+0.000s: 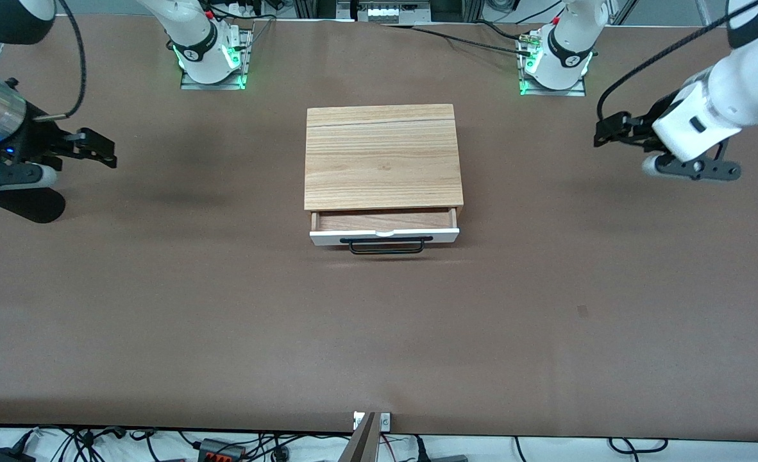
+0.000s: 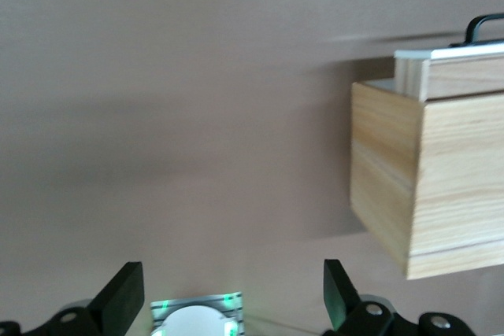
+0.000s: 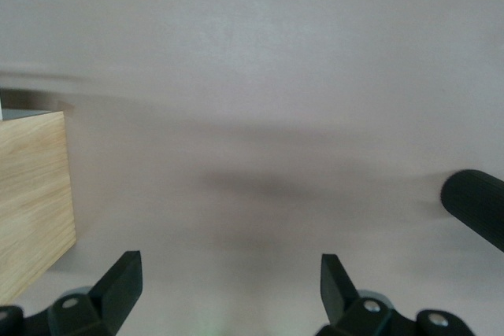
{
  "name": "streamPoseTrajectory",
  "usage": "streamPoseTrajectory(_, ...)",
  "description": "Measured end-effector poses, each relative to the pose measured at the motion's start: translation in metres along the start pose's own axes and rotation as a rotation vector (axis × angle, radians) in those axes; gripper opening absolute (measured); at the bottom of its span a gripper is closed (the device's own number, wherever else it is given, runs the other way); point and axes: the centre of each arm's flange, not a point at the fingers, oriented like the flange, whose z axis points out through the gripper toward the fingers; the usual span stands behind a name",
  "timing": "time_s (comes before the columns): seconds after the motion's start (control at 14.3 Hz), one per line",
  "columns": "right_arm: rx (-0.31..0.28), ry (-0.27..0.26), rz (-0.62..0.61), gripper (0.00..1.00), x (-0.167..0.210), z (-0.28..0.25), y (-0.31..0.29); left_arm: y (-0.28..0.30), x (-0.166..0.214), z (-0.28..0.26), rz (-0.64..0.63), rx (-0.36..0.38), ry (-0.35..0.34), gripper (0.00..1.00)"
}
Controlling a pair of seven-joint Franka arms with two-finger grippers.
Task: Close drawer with both arms simultaneously
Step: 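Move both grippers from rest toward the sides of the open drawer, then bring the right gripper and the left gripper against the drawer front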
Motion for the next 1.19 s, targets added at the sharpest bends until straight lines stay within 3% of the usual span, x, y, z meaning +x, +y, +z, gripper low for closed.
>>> streamPoseTrajectory(0.21, 0.013, -0.024, -0.032, 1.00, 0.013, 0.021, -0.023, 0.049, 0.031, 0.031, -0.034, -0.029, -0.055, 1.00)
streamPoseTrajectory(0.28, 0.023, -0.008, -0.048, 1.00, 0.022, 0.029, -0.035, 0.063, 0.042, 0.043, -0.032, -0.041, -0.055, 1.00)
streamPoseTrajectory(0.63, 0.034, 0.228, -0.154, 1.00, 0.082, 0.071, -0.116, 0.085, 0.082, 0.083, -0.019, -0.099, -0.023, 1.00)
streamPoseTrajectory(0.84, 0.047, 0.324, -0.211, 1.00, 0.098, 0.090, -0.165, 0.086, 0.097, 0.099, -0.024, -0.121, -0.013, 1.00)
streamPoseTrajectory(0.98, 0.055, 0.330, -0.209, 1.00, 0.103, 0.100, -0.173, 0.094, 0.105, 0.110, -0.016, -0.136, 0.006, 1.00)
streamPoseTrajectory(1.19, 0.156, 0.319, -0.146, 1.00, 0.106, 0.101, -0.173, 0.115, 0.109, 0.127, 0.000, -0.118, 0.015, 1.00)
